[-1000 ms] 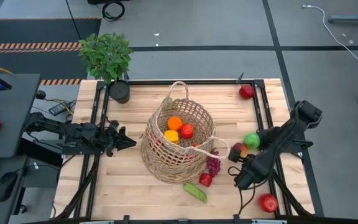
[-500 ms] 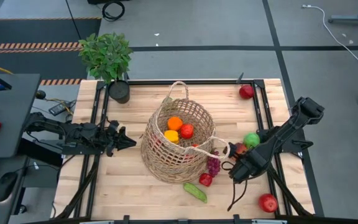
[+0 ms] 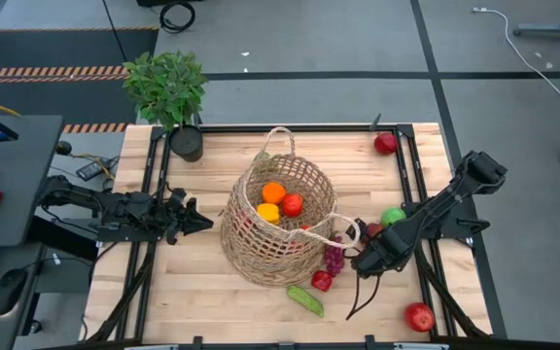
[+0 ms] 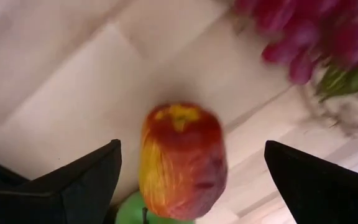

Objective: Build produce basket
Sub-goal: Put the red apple into the brown basket

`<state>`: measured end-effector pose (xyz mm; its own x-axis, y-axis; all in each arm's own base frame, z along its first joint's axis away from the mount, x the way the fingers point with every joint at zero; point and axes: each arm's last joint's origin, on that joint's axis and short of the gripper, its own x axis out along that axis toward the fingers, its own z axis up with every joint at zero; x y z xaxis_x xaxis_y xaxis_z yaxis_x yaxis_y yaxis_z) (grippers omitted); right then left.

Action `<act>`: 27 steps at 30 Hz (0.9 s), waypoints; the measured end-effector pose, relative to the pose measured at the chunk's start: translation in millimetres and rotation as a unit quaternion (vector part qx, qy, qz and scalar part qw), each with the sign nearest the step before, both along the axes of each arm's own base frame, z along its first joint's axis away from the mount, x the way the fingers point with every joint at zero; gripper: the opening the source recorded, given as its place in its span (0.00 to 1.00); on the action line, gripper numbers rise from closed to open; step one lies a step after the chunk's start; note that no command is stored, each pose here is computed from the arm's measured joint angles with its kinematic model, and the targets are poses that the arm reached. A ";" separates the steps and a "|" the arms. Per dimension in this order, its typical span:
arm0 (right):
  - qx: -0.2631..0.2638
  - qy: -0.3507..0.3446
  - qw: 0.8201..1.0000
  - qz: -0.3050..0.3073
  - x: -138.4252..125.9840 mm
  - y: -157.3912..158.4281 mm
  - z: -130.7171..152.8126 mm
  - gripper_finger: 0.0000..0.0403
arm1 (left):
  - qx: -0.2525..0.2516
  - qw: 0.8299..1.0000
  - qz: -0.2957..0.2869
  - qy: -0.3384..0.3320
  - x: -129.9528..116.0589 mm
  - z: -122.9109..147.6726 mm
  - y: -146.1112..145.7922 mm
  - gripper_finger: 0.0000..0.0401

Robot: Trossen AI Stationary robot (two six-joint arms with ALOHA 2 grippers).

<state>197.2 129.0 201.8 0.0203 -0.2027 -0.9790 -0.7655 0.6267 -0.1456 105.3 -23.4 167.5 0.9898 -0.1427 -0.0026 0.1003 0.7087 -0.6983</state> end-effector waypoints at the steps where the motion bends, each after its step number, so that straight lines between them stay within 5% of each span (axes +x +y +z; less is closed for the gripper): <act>1: -0.008 0.007 1.000 0.000 -2.3 -2.5 -4.2 0.99 | 0.000 1.000 0.000 0.000 0.0 0.0 0.0 0.14; 12: -0.048 0.037 0.998 0.009 -17.3 -17.9 -35.4 0.99 | 0.000 1.000 0.000 0.000 0.0 0.0 0.0 0.14; 27: -0.032 0.042 0.998 0.020 -26.8 -27.5 -62.7 0.93 | 0.000 1.000 0.000 0.000 0.0 -0.1 0.0 0.15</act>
<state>170.4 101.5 139.1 -0.0529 -0.2651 -0.9628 -0.8007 0.5873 -0.1178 105.3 -23.4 167.4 0.9898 -0.1425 -0.0030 0.0999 0.7087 -0.6984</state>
